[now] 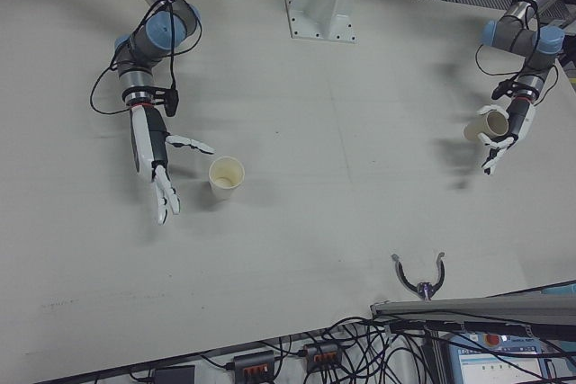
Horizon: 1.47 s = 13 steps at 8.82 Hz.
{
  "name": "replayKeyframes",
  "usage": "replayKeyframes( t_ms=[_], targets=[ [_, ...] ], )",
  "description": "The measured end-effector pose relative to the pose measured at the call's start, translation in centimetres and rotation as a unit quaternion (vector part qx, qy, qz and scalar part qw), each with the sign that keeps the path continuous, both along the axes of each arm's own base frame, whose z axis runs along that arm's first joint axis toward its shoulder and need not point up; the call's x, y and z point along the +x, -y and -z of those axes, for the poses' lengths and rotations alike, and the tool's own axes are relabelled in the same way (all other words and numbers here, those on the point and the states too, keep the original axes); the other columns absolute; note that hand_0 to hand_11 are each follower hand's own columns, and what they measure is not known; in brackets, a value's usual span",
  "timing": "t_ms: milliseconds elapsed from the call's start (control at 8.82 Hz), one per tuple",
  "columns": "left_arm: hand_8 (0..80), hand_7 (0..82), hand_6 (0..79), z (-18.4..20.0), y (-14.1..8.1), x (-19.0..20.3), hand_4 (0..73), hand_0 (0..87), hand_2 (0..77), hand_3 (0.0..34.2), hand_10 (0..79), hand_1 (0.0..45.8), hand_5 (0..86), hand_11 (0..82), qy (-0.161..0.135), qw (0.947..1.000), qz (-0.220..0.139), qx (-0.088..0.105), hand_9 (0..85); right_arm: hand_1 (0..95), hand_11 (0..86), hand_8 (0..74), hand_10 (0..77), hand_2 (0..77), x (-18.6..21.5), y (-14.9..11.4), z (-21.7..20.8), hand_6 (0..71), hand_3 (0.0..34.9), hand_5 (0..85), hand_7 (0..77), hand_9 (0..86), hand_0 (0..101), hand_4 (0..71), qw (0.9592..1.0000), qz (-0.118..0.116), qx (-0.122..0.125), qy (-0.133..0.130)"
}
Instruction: Pour water
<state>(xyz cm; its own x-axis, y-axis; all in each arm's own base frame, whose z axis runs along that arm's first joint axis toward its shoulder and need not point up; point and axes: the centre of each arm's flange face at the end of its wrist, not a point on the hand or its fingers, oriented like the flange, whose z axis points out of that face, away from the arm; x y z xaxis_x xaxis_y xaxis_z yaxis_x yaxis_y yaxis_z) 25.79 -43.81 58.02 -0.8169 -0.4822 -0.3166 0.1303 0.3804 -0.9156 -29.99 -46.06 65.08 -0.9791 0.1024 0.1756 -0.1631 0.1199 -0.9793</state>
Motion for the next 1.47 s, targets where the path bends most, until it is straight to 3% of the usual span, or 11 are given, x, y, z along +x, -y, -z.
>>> replayKeyframes(
  t_ms=[340, 1474],
  targets=[
    [2.7, 14.7, 8.7, -0.5, 0.0, 0.2, 42.0, 46.0, 37.6, 0.0, 1.1, 8.7, 45.3, 3.3, 0.004, 1.0, -0.001, -0.003, 2.2, 26.2, 0.5, 0.5, 0.0, 13.6, -0.7, -0.1, -0.1, 0.5, 0.0, 0.5, 0.5, 0.5, 57, 0.0, 0.9998, 0.003, 0.002, -0.017],
    [2.7, 13.6, 8.7, -0.9, 0.0, 0.1, 42.0, 46.0, 37.6, 0.0, 1.6, 8.7, 45.3, 3.3, 0.006, 1.0, -0.001, -0.005, 3.3, 25.6, 0.5, 0.5, 0.0, 14.7, -5.3, 0.3, 3.3, 0.5, 0.0, 2.7, 0.5, 0.5, 55, 1.1, 0.999, 0.017, 0.024, -0.035]
  ],
)
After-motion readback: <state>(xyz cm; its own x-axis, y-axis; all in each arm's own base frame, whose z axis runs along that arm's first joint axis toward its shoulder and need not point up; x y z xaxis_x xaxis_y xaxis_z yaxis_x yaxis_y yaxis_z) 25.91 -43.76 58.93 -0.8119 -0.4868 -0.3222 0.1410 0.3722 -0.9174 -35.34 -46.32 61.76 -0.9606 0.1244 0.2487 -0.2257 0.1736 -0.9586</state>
